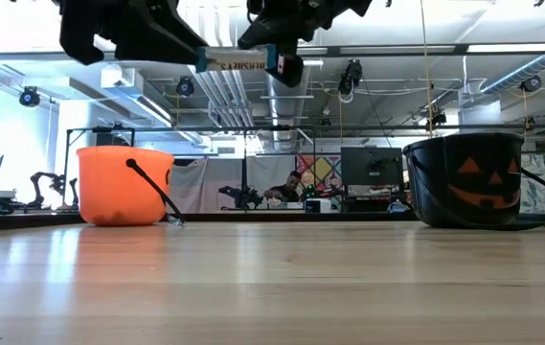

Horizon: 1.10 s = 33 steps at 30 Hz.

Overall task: Sort candy by brand, put in halloween buckets
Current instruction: Put the white chocolate bar into the orange bucket

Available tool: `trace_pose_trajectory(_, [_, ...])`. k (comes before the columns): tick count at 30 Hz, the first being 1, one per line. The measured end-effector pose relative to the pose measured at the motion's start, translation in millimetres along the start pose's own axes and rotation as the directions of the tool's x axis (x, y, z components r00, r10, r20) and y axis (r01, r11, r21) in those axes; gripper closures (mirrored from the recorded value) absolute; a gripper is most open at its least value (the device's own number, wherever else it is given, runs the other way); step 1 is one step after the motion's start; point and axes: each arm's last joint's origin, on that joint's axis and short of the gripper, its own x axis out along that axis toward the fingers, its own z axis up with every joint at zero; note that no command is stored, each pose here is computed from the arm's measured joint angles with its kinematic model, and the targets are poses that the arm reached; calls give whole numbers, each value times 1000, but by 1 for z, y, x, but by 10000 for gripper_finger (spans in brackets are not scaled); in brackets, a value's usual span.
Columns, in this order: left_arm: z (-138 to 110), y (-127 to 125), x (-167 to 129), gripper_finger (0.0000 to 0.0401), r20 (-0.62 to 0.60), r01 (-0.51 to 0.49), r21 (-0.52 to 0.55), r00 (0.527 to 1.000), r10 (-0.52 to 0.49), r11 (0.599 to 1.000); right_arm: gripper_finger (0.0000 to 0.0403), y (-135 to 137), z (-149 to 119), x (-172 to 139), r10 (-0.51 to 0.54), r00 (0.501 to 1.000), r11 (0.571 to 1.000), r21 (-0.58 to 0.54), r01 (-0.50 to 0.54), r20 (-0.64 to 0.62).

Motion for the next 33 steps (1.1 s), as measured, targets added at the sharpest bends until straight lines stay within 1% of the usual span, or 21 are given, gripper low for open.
trace_pose_trajectory(8, [1, 1, 1, 226, 51, -49, -10, 997, 50, 999, 394, 1, 3, 0, 10, 1000, 1000, -2, -10, 27])
trace_pose_trajectory(13, [2, 0, 2, 246, 56, -52, 8, 997, 51, 999, 394, 1, 4, 0, 15, 999, 1000, -9, -15, 37])
trace_pose_trajectory(15, [2, 0, 2, 263, 56, -52, 8, 997, 52, 999, 394, 1, 4, 0, 26, 999, 1000, -10, -26, 35])
trace_pose_trajectory(17, [2, 0, 2, 290, 57, -52, 11, 997, 52, 999, 394, 2, 5, 0, 34, 999, 999, -14, -33, 39])
trace_pose_trajectory(19, [2, 0, 2, 328, 57, -53, 10, 997, 52, 999, 394, 2, 5, 0, 35, 999, 999, -15, -35, 41])
trace_pose_trajectory(21, [2, 0, 2, 375, 57, -54, 10, 997, 53, 999, 394, 2, 5, 0, 36, 998, 999, -19, -36, 47])
trace_pose_trajectory(22, [2, 0, 2, 385, 58, -54, 10, 997, 53, 998, 394, 2, 6, 0, 37, 998, 999, -23, -36, 54])
trace_pose_trajectory(24, [2, 0, 2, 387, 58, -58, 8, 997, 58, 998, 394, 2, 8, 0, 32, 997, 999, -35, -30, 73])
trace_pose_trajectory(27, [2, 1, 2, 393, 52, -67, 7, 996, 67, 998, 383, 1, 10, 0, -6, 995, 999, -31, 9, 96])
trace_pose_trajectory(30, [1, 1, 2, 396, 39, -83, 8, 996, 83, 997, 357, -5, 11, -4, -56, 992, 998, -22, 59, 109])
trace_pose_trajectory(31, [0, 2, 1, 396, 16, -106, 14, 994, 106, 994, 345, -8, 11, -6, -87, 989, 996, -19, 90, 116])
trace_pose_trajectory(32, [-1, 4, -1, 397, -34, -142, 30, 989, 143, 989, 333, -11, 12, -9, -134, 983, 991, -12, 136, 125])
trace_pose_trajectory(33, [-4, 7, -3, 397, -104, -201, 49, 973, 205, 978, 321, -15, 12, -13, -194, 972, 981, 1, 195, 130])
